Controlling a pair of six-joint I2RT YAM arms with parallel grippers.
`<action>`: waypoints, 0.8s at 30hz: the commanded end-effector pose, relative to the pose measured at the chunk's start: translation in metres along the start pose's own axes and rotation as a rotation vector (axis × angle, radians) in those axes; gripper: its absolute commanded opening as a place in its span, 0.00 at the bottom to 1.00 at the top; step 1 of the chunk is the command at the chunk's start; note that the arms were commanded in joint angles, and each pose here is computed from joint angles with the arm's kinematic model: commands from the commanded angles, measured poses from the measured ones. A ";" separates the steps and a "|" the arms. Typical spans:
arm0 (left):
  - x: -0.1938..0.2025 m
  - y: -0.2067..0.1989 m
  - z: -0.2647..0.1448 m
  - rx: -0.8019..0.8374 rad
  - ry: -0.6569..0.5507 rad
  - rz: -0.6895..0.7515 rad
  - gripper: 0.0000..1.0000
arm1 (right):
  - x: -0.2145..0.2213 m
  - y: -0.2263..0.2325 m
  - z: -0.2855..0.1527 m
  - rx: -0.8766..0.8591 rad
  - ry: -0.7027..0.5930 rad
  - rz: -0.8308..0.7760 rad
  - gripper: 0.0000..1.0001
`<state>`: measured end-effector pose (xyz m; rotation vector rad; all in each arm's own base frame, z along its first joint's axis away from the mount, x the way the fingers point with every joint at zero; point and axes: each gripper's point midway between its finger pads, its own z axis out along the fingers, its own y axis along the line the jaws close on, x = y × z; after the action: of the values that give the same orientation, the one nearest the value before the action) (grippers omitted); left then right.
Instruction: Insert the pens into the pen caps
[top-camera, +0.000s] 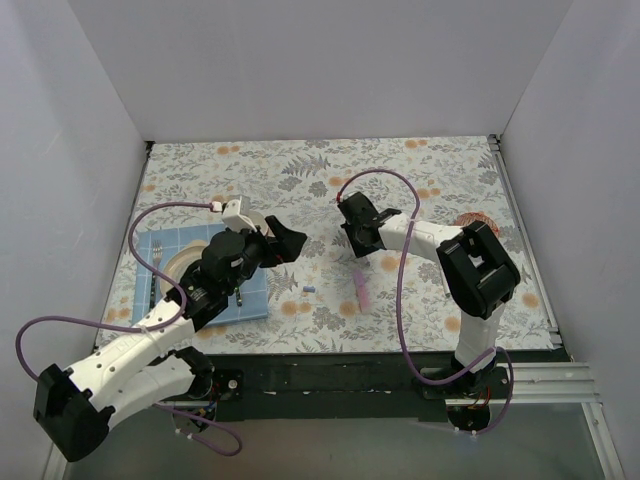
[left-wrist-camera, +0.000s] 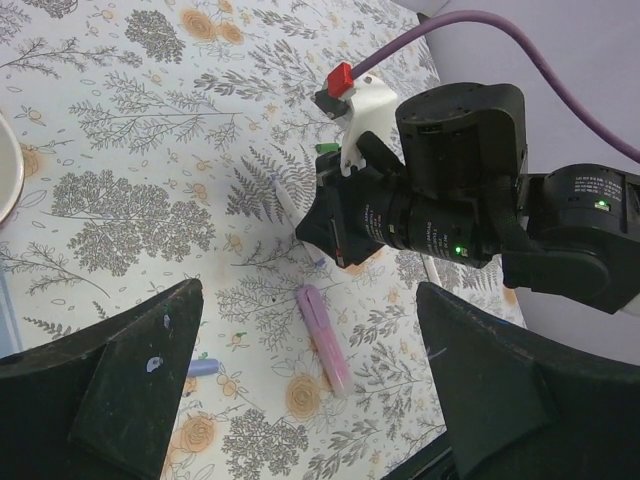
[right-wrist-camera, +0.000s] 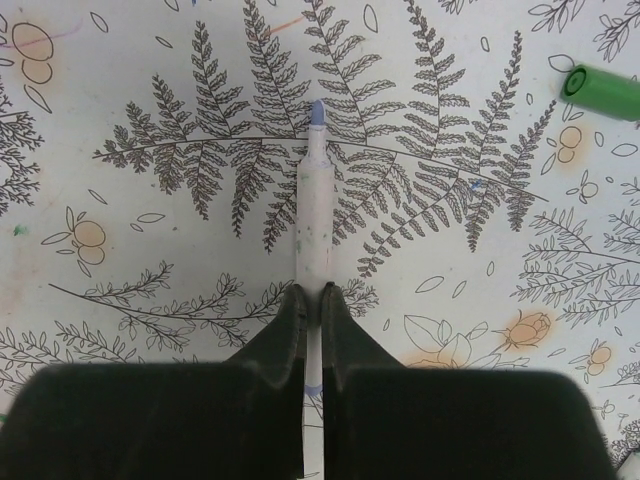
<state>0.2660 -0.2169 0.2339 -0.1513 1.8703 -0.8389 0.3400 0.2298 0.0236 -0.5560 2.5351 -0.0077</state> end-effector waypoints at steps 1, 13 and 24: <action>0.009 0.009 -0.002 -0.017 0.014 0.014 0.87 | 0.021 -0.001 0.006 0.019 0.079 -0.015 0.01; 0.060 0.013 0.053 -0.053 0.169 -0.117 0.83 | -0.008 -0.006 -0.027 0.000 -0.138 0.074 0.01; 0.075 -0.002 0.092 -0.041 0.230 -0.165 0.81 | 0.004 -0.007 -0.036 -0.029 -0.123 0.033 0.16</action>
<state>0.3044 -0.2837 0.1314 -0.2526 2.1741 -0.8895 0.3216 0.2167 0.0536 -0.4648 2.4246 0.0764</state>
